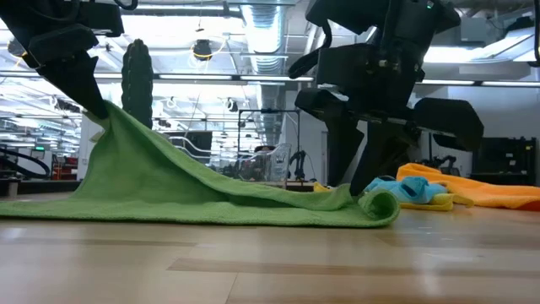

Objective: Fold microfiber towels
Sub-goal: Fold the green microfiber cloth

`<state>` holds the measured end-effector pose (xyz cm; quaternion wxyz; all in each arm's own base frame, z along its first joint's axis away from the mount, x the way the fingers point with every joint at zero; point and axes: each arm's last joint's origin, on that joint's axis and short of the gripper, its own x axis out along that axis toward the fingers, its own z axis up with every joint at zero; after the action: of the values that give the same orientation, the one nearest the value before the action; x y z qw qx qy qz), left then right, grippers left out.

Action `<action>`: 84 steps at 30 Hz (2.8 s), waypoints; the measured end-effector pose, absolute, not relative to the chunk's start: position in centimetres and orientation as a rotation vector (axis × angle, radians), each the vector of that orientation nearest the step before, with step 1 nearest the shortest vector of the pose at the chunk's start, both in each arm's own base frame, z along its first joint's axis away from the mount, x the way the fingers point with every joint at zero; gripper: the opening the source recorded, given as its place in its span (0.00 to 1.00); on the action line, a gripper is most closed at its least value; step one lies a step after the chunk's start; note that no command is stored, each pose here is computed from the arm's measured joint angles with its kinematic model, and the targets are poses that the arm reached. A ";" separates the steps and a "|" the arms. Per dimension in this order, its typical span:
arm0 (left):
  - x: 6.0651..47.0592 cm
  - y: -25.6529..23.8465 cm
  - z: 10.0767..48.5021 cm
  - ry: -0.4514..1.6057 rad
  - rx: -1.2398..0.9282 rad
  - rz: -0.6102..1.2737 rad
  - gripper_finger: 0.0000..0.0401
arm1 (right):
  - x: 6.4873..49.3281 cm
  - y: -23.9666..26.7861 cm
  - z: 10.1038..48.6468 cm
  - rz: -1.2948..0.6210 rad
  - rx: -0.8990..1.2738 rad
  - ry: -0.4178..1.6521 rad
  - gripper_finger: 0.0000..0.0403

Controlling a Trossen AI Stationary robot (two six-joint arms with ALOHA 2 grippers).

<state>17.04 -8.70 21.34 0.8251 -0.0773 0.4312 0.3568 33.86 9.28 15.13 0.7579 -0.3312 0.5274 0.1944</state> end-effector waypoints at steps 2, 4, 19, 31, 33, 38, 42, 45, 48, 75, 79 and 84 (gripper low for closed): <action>17.0 -8.7 21.3 0.915 -0.164 0.759 0.00 | 33.9 9.3 15.1 0.420 -0.718 1.150 0.32; 17.0 -8.7 21.3 0.915 -0.163 0.759 0.00 | 33.9 9.2 15.1 0.415 -0.714 1.152 0.27; 16.8 -8.8 21.5 1.003 -0.199 0.701 0.00 | 33.8 9.3 18.8 0.247 -0.477 1.092 0.02; 16.0 -9.7 26.7 1.031 -0.232 0.598 0.00 | 30.1 8.8 25.0 0.077 -0.142 0.967 0.01; 15.9 -9.8 27.2 1.031 -0.229 0.590 0.00 | 29.4 9.1 24.9 0.061 -0.109 0.973 0.02; 15.9 -9.7 27.4 1.000 -0.196 0.611 0.00 | 28.1 9.7 23.5 -0.002 -0.067 1.015 0.02; 16.5 -9.7 28.9 0.955 -0.293 0.611 0.00 | 28.8 10.5 24.7 0.009 0.042 0.936 0.02; 16.4 -10.1 30.3 0.970 -0.306 0.556 0.00 | 29.1 11.5 26.3 0.059 0.037 0.870 0.02; 16.1 -10.1 31.4 0.993 -0.306 0.537 0.00 | 29.1 12.2 27.0 0.098 0.041 0.855 0.02; 12.4 -14.3 42.6 0.927 -0.702 0.150 0.00 | 22.9 18.7 31.9 0.304 0.498 0.755 0.02; 12.7 -14.5 41.1 0.972 -0.593 0.256 0.00 | 23.1 18.5 30.5 0.215 0.432 0.826 0.03; 14.1 -14.1 37.8 1.020 -0.433 0.427 0.00 | 24.9 17.7 27.3 0.108 0.289 0.960 0.03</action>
<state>14.10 -14.06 37.85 0.8289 -0.2040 0.4804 0.2011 24.88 17.66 27.27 0.8756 0.1383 0.4599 0.0517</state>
